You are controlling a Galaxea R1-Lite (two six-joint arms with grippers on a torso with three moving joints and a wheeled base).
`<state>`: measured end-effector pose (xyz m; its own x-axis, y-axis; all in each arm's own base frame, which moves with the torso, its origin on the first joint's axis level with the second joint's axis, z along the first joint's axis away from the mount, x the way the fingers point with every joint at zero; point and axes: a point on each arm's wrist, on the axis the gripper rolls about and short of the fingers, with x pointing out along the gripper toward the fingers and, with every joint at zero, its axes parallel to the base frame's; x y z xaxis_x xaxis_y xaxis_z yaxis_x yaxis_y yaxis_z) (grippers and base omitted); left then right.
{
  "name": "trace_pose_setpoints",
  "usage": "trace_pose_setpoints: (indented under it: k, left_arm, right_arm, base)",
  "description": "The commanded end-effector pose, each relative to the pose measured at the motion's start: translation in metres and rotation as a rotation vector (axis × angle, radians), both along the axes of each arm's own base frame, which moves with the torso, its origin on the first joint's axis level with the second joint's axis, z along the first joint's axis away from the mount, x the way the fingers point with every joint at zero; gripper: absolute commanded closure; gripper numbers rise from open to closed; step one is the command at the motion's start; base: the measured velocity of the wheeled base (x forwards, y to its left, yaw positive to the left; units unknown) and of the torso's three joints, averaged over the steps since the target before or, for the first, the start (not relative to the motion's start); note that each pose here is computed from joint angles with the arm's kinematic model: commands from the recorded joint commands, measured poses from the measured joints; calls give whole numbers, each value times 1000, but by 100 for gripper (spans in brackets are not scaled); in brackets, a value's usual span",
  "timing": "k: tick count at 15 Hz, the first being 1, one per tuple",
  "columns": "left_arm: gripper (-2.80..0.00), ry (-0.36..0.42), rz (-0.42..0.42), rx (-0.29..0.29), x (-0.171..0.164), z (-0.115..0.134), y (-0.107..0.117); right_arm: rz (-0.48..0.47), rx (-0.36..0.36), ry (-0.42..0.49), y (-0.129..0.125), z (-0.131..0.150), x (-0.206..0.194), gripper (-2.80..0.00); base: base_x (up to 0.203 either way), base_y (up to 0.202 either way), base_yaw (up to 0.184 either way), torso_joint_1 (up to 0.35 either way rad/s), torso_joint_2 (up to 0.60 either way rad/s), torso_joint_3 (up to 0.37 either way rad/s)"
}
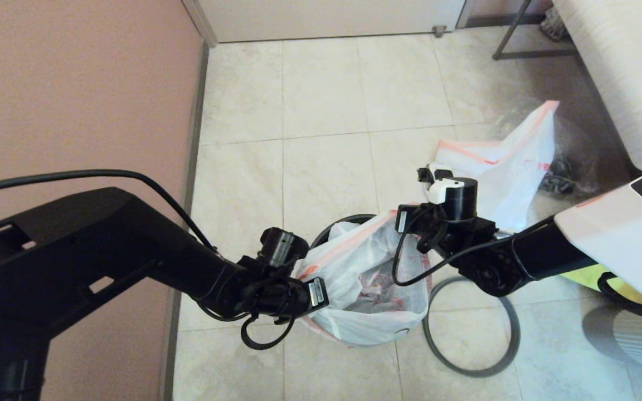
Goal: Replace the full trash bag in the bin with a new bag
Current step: Put the new garbage bag on the trash can
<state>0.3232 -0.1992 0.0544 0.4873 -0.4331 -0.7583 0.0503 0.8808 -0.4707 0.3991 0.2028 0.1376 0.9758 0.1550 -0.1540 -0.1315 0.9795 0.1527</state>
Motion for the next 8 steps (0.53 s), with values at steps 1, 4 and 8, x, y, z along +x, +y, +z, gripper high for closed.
trace_pose_setpoints:
  k: [1, 4, 8]
  left_arm:
    - [0, 5, 0, 0, -1, -1, -1]
    - [0, -1, 9, -7, 1, 0, 1]
    - [0, -39, -4, -18, -4, 3, -1]
  right_arm:
    - [1, -1, 10, 2, -1, 14, 0]
    - [73, -43, 167, -6, -2, 22, 0]
    - [170, 0, 198, -15, 30, 11, 0]
  base:
    - [0, 0, 0, 0, 0, 0]
    - [0, 0, 0, 0, 0, 0]
    - [0, 0, 0, 0, 0, 0]
